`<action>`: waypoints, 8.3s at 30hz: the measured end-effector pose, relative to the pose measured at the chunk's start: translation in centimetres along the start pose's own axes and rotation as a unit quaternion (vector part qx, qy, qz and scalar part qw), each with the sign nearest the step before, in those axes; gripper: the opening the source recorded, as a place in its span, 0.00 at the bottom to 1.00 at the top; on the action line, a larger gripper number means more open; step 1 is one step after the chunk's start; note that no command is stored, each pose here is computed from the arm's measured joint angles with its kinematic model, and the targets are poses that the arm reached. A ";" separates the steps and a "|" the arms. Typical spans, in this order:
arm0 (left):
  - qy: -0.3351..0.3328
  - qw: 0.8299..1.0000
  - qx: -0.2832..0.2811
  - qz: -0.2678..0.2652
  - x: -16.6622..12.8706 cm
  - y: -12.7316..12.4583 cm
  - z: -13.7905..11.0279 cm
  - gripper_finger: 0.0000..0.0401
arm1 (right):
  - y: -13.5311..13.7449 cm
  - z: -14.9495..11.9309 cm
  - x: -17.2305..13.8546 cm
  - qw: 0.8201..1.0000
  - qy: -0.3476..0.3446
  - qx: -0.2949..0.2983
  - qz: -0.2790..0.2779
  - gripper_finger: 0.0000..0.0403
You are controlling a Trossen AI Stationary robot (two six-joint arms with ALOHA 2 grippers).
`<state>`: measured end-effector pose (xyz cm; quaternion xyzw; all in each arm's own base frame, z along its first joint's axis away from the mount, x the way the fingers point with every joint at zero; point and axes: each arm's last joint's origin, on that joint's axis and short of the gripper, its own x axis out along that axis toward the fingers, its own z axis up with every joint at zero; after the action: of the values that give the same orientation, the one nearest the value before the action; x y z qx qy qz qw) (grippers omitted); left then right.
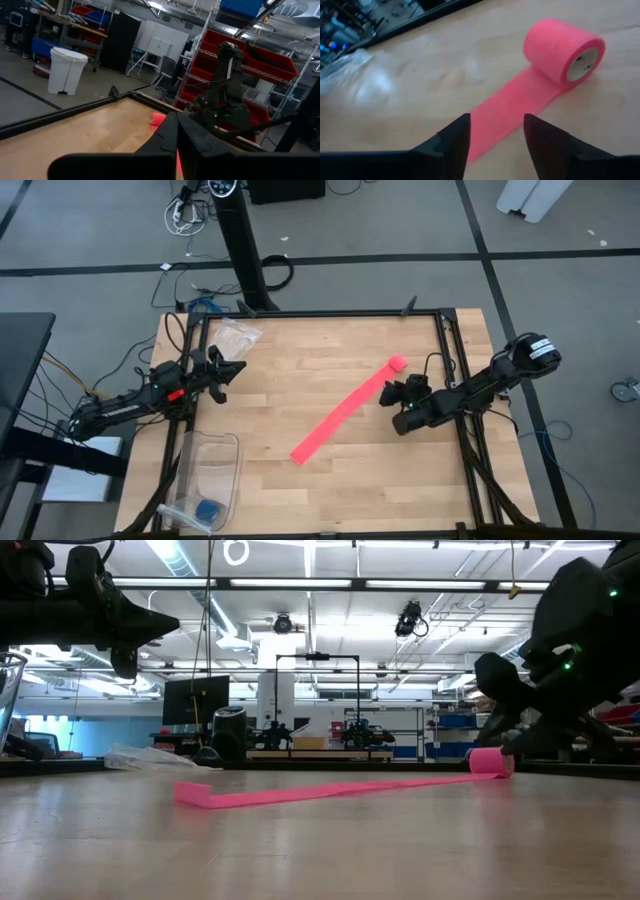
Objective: Roll bandage
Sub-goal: Roll the pink bandage
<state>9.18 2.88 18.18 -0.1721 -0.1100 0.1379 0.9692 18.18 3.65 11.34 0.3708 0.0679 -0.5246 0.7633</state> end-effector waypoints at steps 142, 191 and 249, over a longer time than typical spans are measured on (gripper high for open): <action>0.080 0.936 0.208 -0.273 18.7 -12.9 2.2 0.00 | 18.7 6.0 -7.0 0.713 -0.145 -0.432 0.532 0.04; 0.059 0.938 0.237 -0.244 20.4 -13.4 1.4 0.01 | 18.7 6.2 -7.0 0.770 -0.099 -0.346 0.527 0.14; -0.024 0.932 0.208 -0.295 20.3 -13.7 3.6 0.00 | 17.7 4.2 -12.6 0.770 -0.193 -0.395 0.462 0.33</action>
<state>30.40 -2.20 29.80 0.0774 -0.1483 -0.1304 0.9772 26.51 13.56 29.30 -0.0863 -0.0594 -0.0958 0.9899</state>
